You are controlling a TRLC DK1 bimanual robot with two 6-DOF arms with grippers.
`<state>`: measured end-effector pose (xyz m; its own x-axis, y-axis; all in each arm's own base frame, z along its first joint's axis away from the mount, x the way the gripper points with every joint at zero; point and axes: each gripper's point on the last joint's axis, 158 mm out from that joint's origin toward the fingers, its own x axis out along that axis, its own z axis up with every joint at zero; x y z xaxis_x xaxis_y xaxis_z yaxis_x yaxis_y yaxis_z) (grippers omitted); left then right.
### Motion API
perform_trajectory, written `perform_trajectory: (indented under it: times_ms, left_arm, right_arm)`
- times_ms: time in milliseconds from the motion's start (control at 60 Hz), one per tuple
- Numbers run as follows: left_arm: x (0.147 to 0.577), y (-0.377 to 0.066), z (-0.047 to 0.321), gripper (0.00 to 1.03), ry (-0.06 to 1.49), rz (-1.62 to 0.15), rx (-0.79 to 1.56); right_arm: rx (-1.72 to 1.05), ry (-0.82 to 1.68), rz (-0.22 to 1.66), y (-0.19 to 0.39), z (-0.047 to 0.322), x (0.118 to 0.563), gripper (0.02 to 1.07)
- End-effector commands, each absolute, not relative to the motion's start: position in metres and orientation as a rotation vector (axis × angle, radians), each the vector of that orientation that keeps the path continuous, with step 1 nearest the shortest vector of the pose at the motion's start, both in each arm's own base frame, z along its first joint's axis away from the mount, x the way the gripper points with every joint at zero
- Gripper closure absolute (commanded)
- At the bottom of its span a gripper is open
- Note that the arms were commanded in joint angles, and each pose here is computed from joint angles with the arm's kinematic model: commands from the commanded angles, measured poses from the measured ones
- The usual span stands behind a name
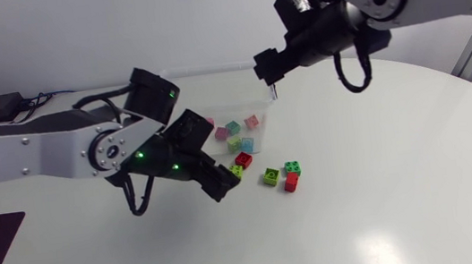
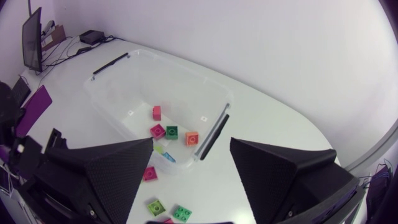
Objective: Place the duplo bricks in the container
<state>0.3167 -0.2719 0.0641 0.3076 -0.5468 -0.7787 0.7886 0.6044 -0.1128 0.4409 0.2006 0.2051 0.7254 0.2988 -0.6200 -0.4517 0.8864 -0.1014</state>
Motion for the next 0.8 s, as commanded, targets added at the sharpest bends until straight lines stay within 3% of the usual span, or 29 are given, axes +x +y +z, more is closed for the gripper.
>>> perform_trajectory:
  times_ms: [0, 333, 783]
  left_arm:
    - [0.312, -0.275, 0.036, 0.12, 1.002, -0.872, 0.28]
    - [0.341, -0.287, 0.011, 0.12, 1.091, -0.762, 0.228]
    - [0.38, -0.294, -0.012, 0.17, 1.119, -0.591, 0.265]
  right_arm:
    - [-0.25, 0.659, 0.404, 0.187, 0.192, 0.421, 0.15]
    - [-0.285, 0.746, 0.407, 0.162, 0.126, 0.374, 0.15]
    - [-0.27, 0.786, 0.401, 0.143, 0.087, 0.353, 0.15]
